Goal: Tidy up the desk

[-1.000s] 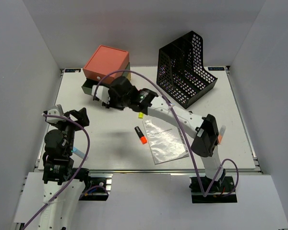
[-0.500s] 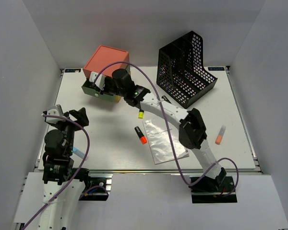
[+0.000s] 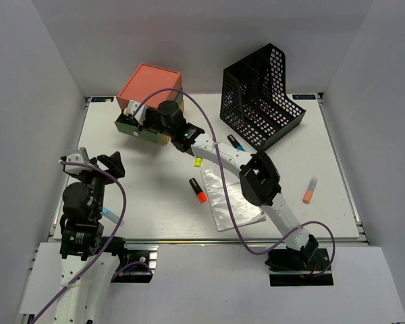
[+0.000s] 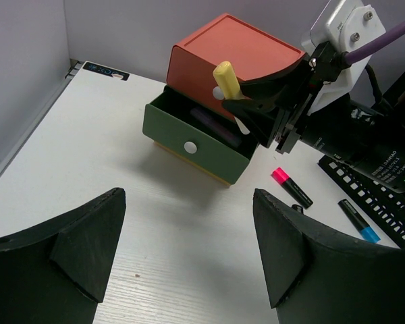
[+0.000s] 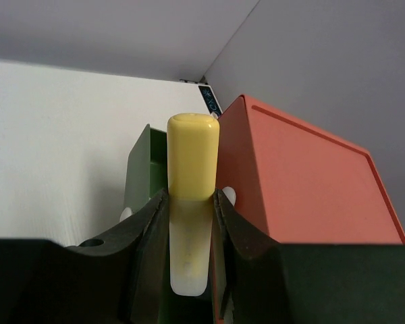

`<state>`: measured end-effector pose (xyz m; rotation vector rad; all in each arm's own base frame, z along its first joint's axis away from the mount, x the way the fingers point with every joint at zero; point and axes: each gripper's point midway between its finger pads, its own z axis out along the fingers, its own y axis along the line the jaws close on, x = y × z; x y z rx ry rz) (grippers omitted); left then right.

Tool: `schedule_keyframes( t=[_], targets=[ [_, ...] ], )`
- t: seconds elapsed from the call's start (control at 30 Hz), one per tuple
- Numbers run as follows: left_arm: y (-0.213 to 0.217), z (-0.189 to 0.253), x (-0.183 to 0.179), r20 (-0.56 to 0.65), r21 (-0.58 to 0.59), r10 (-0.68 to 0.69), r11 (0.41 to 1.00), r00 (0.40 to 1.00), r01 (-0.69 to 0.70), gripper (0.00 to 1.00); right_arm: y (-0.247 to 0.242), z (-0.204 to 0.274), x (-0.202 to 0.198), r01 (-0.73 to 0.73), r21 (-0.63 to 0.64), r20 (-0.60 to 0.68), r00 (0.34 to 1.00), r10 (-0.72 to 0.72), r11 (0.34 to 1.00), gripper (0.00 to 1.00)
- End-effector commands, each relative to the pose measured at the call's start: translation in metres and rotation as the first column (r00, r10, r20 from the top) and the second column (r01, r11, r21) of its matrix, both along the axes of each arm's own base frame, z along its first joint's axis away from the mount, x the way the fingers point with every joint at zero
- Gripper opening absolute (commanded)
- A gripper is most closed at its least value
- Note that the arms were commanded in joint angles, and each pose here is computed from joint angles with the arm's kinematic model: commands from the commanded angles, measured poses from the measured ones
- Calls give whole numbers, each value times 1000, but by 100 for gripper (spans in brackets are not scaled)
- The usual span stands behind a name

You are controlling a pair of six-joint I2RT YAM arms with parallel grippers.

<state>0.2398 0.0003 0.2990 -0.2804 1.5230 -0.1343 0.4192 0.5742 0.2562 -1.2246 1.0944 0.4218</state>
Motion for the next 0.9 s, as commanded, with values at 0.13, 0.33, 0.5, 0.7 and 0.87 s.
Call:
schedule_keyframes(
  t=[0.13, 0.33, 0.5, 0.7, 0.87],
  targets=[
    [-1, -2, 0, -8, 10, -8, 1000, 1000, 8, 85, 2, 22, 16, 18, 103, 58, 998, -25, 995, 0],
    [0, -1, -1, -5, 10, -5, 1000, 1000, 5, 85, 2, 11, 24, 35, 103, 55, 998, -41, 994, 0],
    [0, -2, 0, -9, 10, -5, 1000, 1000, 5, 85, -3, 2, 31, 52, 93, 42, 998, -56, 994, 8],
    [-1, -3, 0, -11, 10, -7, 1000, 1000, 7, 85, -6, 9, 25, 40, 95, 36, 998, -43, 995, 42],
    [0, -4, 1, -14, 10, -5, 1000, 1000, 5, 85, -7, 14, 18, 20, 93, 16, 1000, -21, 995, 55]
  ],
)
